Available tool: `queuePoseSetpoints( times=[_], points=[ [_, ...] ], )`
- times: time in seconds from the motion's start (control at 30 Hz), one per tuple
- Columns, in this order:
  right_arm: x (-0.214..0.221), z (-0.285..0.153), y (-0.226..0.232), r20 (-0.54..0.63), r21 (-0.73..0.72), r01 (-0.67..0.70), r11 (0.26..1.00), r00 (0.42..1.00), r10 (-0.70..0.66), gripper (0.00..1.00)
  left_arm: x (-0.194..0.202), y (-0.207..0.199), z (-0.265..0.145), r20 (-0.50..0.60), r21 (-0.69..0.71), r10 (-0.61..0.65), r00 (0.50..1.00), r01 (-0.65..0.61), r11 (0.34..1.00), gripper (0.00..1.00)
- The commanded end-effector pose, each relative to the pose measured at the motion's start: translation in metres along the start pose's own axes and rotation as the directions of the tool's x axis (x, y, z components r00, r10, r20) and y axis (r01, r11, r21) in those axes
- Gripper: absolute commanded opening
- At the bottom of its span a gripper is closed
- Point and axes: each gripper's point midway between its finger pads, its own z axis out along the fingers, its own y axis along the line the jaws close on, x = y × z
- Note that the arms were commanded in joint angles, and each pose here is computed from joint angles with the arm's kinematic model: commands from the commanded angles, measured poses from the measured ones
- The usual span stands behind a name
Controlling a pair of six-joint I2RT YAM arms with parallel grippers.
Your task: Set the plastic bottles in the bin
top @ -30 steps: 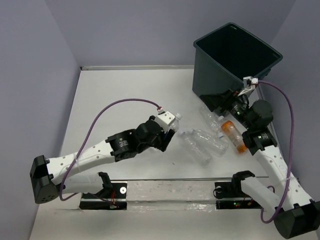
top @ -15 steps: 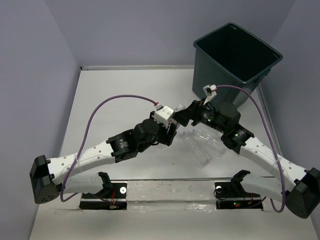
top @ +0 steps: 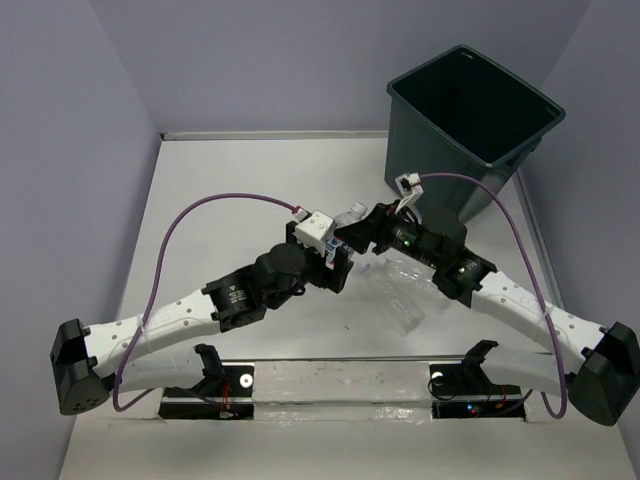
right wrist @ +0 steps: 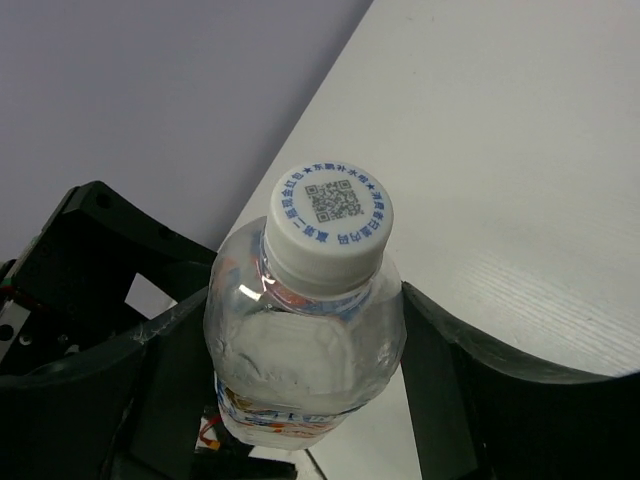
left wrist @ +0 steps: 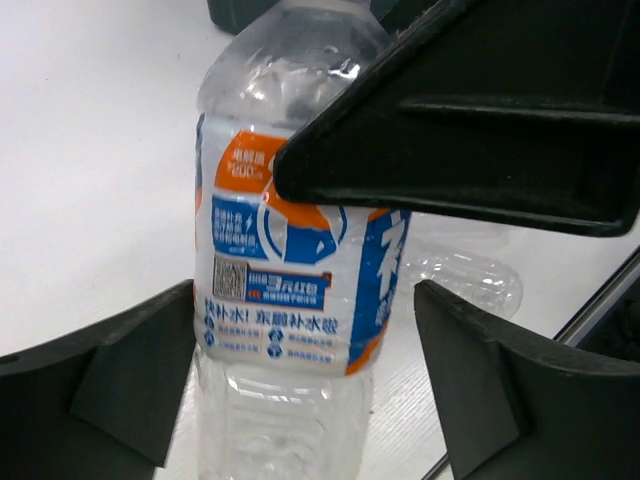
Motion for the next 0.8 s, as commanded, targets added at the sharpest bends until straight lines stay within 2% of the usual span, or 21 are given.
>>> queuePoseSetpoints(
  times=[0.0, 0.07, 0.1, 0.17, 0.23, 0.27, 0.33, 0.37, 0.4, 0.47, 0.5, 0.53, 0.57, 0.6, 0.63, 0.67, 0.7, 0.73, 0.77],
  points=[
    [-0.06, 0.0, 0.019, 0.198, 0.023, 0.095, 0.995, 0.975, -0.098, 0.19, -0.029, 0.001, -0.011, 0.121, 0.0, -0.086, 0.989, 0.087, 0.996, 0.99],
    [-0.085, -0.001, 0.029, 0.257, 0.039, 0.144, 0.989, 0.955, -0.149, 0.18, -0.03, 0.004, -0.015, 0.126, -0.006, -0.101, 0.987, 0.102, 0.995, 0.99],
    [-0.097, -0.001, 0.023, 0.282, 0.103, 0.189, 0.977, 0.936, -0.211, 0.18, -0.027, 0.006, -0.016, 0.122, -0.01, -0.105, 0.987, 0.107, 0.994, 0.99],
    [-0.14, -0.008, 0.039, 0.362, 0.147, 0.25, 0.957, 0.887, -0.287, 0.17, -0.027, 0.007, -0.022, 0.13, -0.004, -0.136, 0.982, 0.137, 0.991, 0.99],
    [-0.18, -0.017, 0.028, 0.403, 0.288, 0.307, 0.907, 0.82, -0.406, 0.16, -0.021, 0.008, -0.027, 0.128, 0.004, -0.187, 0.974, 0.188, 0.982, 0.99],
    [-0.216, -0.029, 0.044, 0.466, 0.311, 0.317, 0.896, 0.771, -0.434, 0.15, -0.018, 0.009, -0.028, 0.127, 0.007, -0.211, 0.969, 0.212, 0.977, 0.99],
    [-0.265, -0.051, 0.035, 0.494, 0.422, 0.331, 0.844, 0.696, -0.521, 0.15, -0.004, 0.013, -0.028, 0.114, -0.01, -0.268, 0.956, 0.271, 0.962, 0.99],
    [-0.283, -0.051, 0.026, 0.489, 0.468, 0.327, 0.821, 0.678, -0.549, 0.15, 0.0, 0.015, -0.027, 0.112, -0.022, -0.302, 0.947, 0.306, 0.952, 0.99],
    [-0.324, -0.076, 0.029, 0.513, 0.547, 0.311, 0.777, 0.609, -0.605, 0.14, 0.011, 0.015, -0.024, 0.093, -0.031, -0.348, 0.933, 0.352, 0.936, 0.99],
    [-0.357, -0.089, 0.023, 0.501, 0.627, 0.29, 0.723, 0.56, -0.66, 0.14, 0.019, 0.014, -0.02, 0.077, -0.039, -0.384, 0.92, 0.388, 0.921, 0.99],
    [-0.369, -0.085, 0.004, 0.469, 0.68, 0.266, 0.683, 0.559, -0.684, 0.14, 0.021, 0.012, -0.018, 0.073, -0.037, -0.4, 0.914, 0.403, 0.914, 0.99],
    [-0.393, -0.103, 0.006, 0.454, 0.731, 0.253, 0.634, 0.513, -0.728, 0.14, 0.027, 0.01, -0.013, 0.055, -0.047, -0.423, 0.904, 0.426, 0.903, 0.99],
    [-0.402, -0.106, -0.002, 0.435, 0.758, 0.24, 0.607, 0.508, -0.743, 0.14, 0.03, 0.006, -0.01, 0.041, -0.04, -0.435, 0.899, 0.437, 0.899, 0.99],
    [-0.406, -0.1, -0.025, 0.373, 0.805, 0.229, 0.547, 0.522, -0.767, 0.14, 0.029, 0.001, -0.007, 0.029, -0.028, -0.445, 0.895, 0.446, 0.895, 0.99],
    [-0.419, -0.112, -0.032, 0.334, 0.845, 0.217, 0.488, 0.498, -0.8, 0.14, 0.039, -0.003, 0.001, -0.006, -0.037, -0.44, 0.898, 0.439, 0.898, 0.99],
    [-0.42, -0.109, -0.055, 0.286, 0.874, 0.203, 0.442, 0.521, -0.804, 0.14, 0.038, -0.011, 0.005, -0.027, -0.011, -0.444, 0.896, 0.444, 0.896, 0.99],
    [-0.424, -0.116, -0.057, 0.272, 0.885, 0.199, 0.42, 0.512, -0.815, 0.15, 0.044, -0.015, 0.009, -0.052, -0.007, -0.444, 0.895, 0.444, 0.896, 0.99],
    [-0.424, -0.115, -0.08, 0.228, 0.904, 0.194, 0.381, 0.535, -0.813, 0.35, 0.053, -0.024, 0.016, -0.102, 0.006, -0.441, 0.892, 0.444, 0.896, 0.99],
    [-0.417, -0.109, -0.091, 0.196, 0.905, 0.211, 0.369, 0.563, -0.803, 0.35, 0.056, -0.025, 0.02, -0.109, 0.0, -0.442, 0.89, 0.445, 0.896, 0.99]
  ],
)
